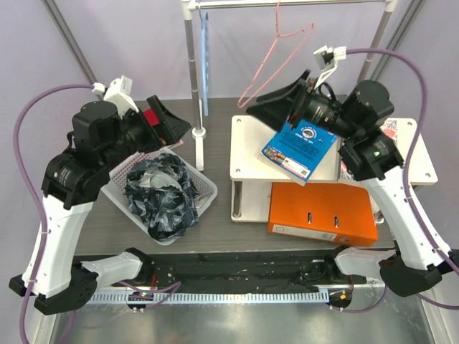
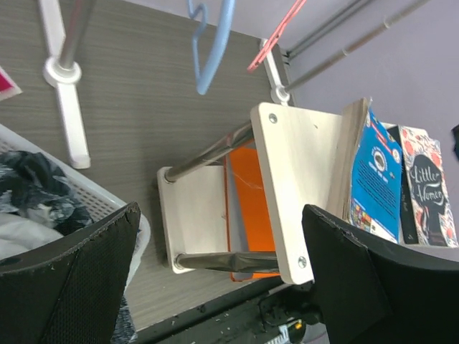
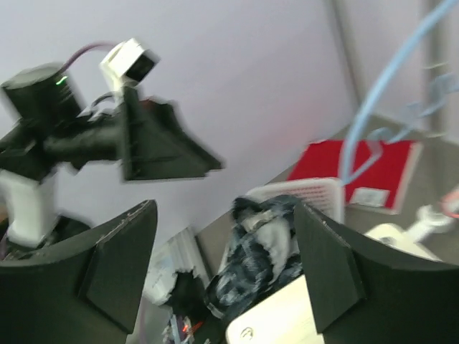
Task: Remove the shorts from the hanger
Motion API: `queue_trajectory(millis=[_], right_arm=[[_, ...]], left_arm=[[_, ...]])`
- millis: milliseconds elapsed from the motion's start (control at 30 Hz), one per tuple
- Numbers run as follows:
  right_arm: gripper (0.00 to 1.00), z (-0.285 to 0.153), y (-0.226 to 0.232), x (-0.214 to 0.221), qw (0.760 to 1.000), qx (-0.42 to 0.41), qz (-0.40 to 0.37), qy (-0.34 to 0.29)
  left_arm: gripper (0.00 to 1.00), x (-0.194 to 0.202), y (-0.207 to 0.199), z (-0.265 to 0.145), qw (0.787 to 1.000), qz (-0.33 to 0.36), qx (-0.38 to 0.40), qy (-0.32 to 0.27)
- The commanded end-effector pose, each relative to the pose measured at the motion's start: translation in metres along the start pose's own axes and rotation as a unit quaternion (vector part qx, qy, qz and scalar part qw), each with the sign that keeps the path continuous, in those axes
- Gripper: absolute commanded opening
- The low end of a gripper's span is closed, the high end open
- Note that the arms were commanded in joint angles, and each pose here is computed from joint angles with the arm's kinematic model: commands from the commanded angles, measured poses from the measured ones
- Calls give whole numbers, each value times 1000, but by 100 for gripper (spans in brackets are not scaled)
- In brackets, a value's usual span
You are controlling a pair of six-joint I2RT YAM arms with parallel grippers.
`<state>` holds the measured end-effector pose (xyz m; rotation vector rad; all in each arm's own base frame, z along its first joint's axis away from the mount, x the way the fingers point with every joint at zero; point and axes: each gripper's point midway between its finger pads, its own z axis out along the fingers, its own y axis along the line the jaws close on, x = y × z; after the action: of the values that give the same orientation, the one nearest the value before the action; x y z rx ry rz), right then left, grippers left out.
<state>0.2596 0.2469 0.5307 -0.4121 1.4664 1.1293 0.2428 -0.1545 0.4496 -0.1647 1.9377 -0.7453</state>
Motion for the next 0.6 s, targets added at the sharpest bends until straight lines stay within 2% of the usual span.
queue_trajectory(millis=[0, 67, 167, 233, 300, 367, 433, 567], right_arm=[[85, -29, 89, 25, 960, -250, 110, 63], [86, -41, 90, 50, 949, -261, 140, 105], [86, -57, 85, 75, 951, -237, 151, 129], [89, -66, 84, 80, 957, -228, 135, 119], [91, -82, 86, 93, 955, -220, 150, 131], [92, -96, 90, 102, 953, -215, 159, 139], [92, -106, 91, 107, 956, -205, 154, 139], [93, -136, 91, 127, 963, -176, 154, 137]], left_arm=[[93, -3, -37, -5, 995, -34, 96, -4], [94, 2, -47, -1, 991, -46, 128, 5], [94, 12, -62, -6, 981, -70, 181, 25], [94, 23, -66, -7, 974, -94, 201, 44], [94, 37, -71, -5, 963, -122, 230, 72], [94, 39, -80, -13, 951, -138, 264, 76], [94, 59, -81, -13, 938, -161, 283, 119], [94, 80, -78, -25, 926, -164, 307, 150]])
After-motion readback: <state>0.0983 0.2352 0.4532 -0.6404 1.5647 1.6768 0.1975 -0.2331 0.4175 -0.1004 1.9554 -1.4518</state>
